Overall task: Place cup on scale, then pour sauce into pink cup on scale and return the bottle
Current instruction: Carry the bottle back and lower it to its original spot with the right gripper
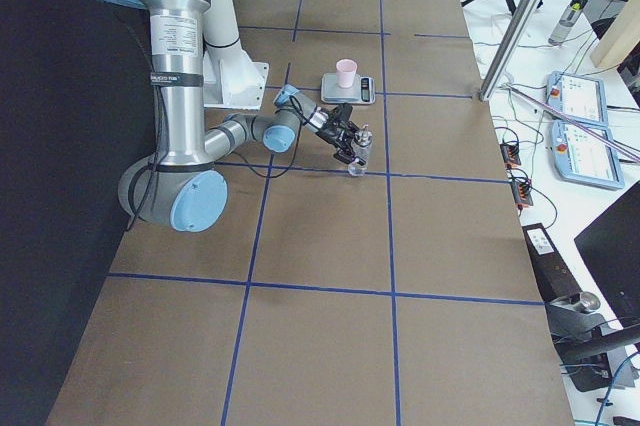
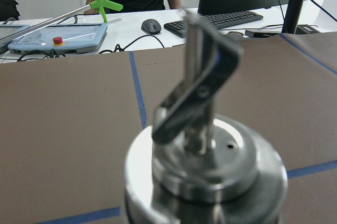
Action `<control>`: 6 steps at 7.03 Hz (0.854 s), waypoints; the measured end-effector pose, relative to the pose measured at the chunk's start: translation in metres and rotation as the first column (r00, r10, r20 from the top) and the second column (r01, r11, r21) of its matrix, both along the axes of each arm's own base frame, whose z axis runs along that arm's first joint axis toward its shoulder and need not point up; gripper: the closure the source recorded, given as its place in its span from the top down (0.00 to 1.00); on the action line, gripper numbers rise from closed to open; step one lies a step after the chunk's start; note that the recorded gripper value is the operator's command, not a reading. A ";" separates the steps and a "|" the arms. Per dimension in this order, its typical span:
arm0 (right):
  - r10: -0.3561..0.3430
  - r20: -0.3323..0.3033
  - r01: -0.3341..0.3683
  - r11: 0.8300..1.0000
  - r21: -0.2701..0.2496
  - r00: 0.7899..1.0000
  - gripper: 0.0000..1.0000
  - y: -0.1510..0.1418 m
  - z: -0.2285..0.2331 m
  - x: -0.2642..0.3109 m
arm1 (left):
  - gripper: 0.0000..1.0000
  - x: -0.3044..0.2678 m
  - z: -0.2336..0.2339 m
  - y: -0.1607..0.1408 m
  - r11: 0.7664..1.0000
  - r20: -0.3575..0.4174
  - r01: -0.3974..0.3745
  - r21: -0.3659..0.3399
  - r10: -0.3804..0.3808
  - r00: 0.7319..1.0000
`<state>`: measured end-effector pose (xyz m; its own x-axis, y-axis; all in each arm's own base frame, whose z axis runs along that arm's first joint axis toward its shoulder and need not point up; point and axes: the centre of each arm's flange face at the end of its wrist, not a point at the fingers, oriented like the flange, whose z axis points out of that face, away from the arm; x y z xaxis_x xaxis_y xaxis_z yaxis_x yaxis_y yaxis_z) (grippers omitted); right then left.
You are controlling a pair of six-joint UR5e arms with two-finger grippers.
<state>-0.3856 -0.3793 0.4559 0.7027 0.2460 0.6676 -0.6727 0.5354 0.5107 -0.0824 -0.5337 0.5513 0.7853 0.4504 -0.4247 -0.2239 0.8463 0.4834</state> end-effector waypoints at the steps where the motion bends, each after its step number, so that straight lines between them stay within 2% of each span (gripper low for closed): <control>1: -0.003 -0.003 0.003 1.000 -0.001 1.000 0.00 0.001 0.001 -0.001 | 1.00 0.000 0.000 0.000 1.000 0.000 0.000 0.000 0.000 1.000; 4: -0.010 -0.008 0.010 1.000 -0.004 1.000 0.00 0.003 0.003 -0.004 | 1.00 0.001 0.000 0.000 1.000 0.000 -0.001 0.000 0.001 1.000; 5: -0.011 -0.008 0.011 1.000 -0.005 1.000 0.08 0.004 0.004 -0.004 | 1.00 0.000 0.000 0.000 1.000 0.000 -0.001 0.000 0.001 1.000; 6: -0.015 -0.009 0.015 1.000 -0.007 1.000 0.21 0.004 0.005 -0.004 | 1.00 0.000 0.000 0.000 1.000 0.000 -0.001 0.000 0.001 1.000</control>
